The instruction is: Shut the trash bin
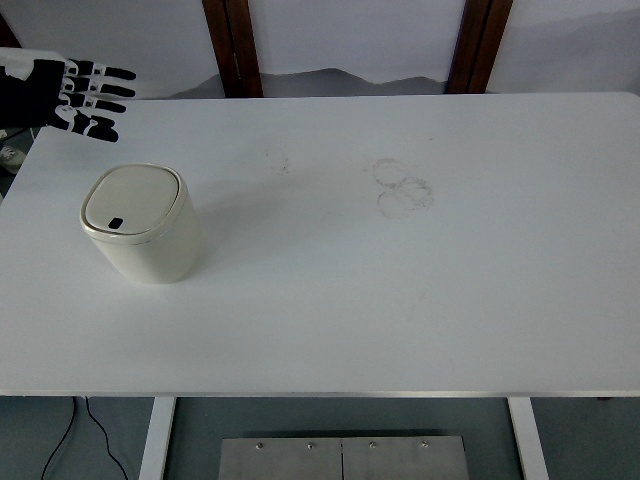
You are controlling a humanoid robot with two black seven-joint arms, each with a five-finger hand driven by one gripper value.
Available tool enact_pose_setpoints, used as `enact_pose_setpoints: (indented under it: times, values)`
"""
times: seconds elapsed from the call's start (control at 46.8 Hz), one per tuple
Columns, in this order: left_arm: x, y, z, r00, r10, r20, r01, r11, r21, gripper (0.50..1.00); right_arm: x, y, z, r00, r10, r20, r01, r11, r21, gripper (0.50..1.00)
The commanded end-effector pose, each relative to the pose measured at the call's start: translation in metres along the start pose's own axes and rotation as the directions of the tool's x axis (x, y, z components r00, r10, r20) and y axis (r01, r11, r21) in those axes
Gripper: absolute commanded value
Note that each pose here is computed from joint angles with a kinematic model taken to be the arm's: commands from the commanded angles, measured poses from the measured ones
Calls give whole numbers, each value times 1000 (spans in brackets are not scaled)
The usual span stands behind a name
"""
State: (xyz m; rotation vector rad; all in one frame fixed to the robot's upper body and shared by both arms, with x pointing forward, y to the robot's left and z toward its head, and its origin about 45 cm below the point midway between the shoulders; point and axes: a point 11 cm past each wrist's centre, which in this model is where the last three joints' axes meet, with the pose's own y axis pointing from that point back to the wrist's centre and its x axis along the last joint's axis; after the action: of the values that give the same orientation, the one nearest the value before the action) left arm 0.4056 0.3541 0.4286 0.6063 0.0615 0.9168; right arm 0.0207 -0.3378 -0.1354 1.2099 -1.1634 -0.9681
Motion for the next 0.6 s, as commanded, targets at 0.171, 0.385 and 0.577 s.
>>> enact_pose_setpoints:
  times: [0.171, 0.385, 0.577]
  values:
    - [20, 11, 45, 996, 32, -88, -55, 961, -271, 1000, 0, 0, 1, 1000, 0, 1, 0, 1000, -2, 995]
    - [43, 22, 54, 971, 34, -238, -141, 883, -448, 1000, 0, 0, 0, 1000, 0, 1, 0, 1000, 0, 995]
    - [73, 34, 49, 932, 66, -357, -263, 801, -538, 1000, 0, 0, 1, 1000, 0, -1, 0, 1000, -2, 995]
